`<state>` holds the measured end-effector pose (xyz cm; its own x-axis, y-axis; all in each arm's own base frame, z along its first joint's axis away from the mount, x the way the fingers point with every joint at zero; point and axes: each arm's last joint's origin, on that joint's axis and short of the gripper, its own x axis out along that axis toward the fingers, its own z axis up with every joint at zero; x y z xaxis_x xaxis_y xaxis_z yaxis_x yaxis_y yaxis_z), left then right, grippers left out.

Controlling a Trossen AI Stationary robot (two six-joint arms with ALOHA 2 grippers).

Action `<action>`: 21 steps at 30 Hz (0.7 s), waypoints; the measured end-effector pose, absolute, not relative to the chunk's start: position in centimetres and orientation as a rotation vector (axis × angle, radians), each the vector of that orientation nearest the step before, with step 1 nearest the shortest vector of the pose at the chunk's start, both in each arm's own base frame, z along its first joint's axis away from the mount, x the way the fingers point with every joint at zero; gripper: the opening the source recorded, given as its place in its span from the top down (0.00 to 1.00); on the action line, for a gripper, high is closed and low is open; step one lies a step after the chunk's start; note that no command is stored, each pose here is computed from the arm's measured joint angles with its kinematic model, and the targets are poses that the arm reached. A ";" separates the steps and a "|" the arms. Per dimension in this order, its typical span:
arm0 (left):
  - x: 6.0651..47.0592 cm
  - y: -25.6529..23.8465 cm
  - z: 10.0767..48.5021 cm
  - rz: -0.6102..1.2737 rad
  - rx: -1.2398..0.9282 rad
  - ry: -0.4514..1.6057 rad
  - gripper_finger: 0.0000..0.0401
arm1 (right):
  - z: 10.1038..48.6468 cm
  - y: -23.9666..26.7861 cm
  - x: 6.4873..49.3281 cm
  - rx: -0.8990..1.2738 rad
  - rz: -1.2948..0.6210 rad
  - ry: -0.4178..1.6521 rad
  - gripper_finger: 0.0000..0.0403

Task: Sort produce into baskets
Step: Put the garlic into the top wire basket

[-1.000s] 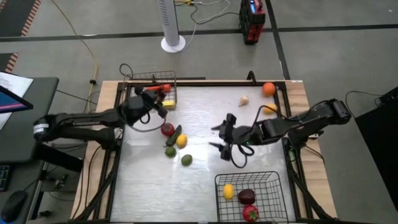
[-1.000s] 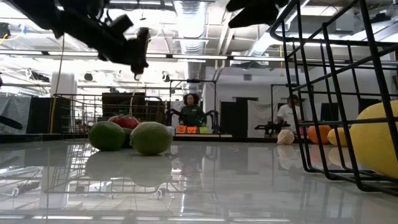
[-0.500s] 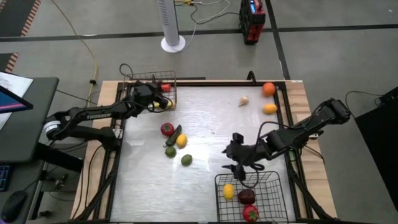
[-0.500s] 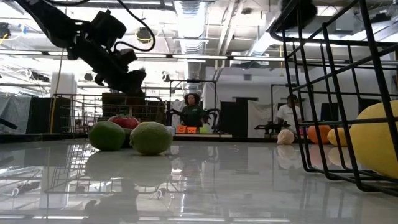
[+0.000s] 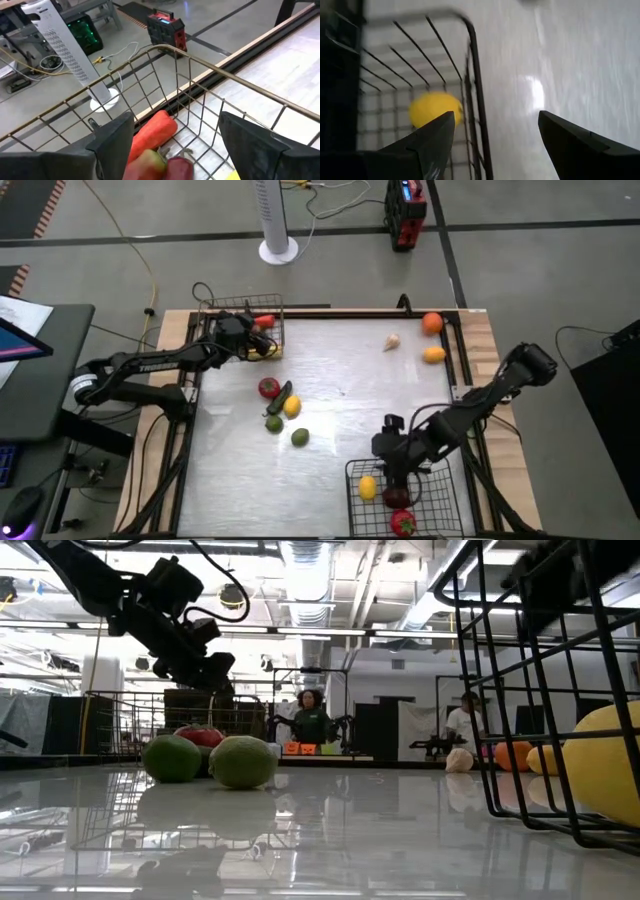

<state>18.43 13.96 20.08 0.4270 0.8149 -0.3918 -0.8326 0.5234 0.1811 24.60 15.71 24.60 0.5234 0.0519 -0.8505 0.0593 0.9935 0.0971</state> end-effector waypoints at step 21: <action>16.4 10.5 24.3 0.911 -0.060 0.287 0.30 | 22.1 13.8 24.6 0.070 -0.175 1.258 0.21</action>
<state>16.38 10.51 24.34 0.5776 0.7702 -0.2705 -0.7862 0.6140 0.0696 24.62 13.77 22.15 0.2964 -0.0931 -0.9505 0.1697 0.9845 -0.0436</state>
